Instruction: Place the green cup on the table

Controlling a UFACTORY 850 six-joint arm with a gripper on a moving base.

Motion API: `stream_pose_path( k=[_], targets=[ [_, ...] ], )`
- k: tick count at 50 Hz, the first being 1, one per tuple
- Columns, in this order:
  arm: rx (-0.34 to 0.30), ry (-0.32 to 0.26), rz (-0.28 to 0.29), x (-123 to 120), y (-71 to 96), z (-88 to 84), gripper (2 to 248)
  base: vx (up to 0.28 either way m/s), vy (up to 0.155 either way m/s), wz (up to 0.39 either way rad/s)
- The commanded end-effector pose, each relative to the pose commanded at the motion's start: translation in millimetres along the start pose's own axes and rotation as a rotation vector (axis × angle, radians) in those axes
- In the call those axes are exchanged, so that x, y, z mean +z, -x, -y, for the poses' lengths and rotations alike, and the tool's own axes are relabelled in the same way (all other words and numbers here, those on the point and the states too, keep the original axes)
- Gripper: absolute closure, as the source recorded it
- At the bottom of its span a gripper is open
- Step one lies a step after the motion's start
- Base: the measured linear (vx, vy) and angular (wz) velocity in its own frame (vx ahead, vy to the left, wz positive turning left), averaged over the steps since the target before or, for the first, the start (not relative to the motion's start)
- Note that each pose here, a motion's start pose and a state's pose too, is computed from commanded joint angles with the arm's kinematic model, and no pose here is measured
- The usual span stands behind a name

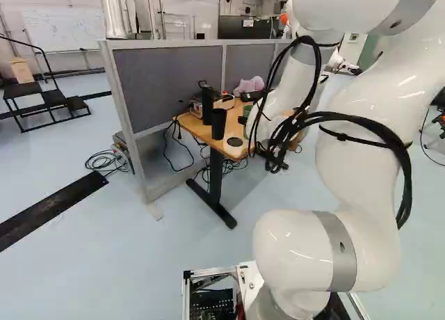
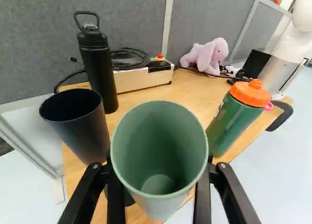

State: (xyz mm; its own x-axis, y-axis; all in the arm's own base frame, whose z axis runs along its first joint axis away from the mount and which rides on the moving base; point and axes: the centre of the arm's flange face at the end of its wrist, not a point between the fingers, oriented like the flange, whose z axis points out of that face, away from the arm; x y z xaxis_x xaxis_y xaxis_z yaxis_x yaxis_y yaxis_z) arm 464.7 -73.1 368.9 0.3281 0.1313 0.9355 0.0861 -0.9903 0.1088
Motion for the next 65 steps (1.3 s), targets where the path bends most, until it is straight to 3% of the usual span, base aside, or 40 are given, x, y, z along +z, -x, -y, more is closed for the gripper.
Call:
stream_pose_path(
  k=[19, 55, 65],
  targets=[
    [-0.001, 0.014, -0.015, 35, -7.5, -16.6, 127, 0.0, 0.0, 0.0],
    [-0.018, -0.001, -0.058, 107, -23.5, -23.1, 127, 0.0, 0.0, 0.0],
    [0.066, -0.012, -0.072, 127, -27.9, -21.5, 127, 0.0, 0.0, 0.0]
  ],
)
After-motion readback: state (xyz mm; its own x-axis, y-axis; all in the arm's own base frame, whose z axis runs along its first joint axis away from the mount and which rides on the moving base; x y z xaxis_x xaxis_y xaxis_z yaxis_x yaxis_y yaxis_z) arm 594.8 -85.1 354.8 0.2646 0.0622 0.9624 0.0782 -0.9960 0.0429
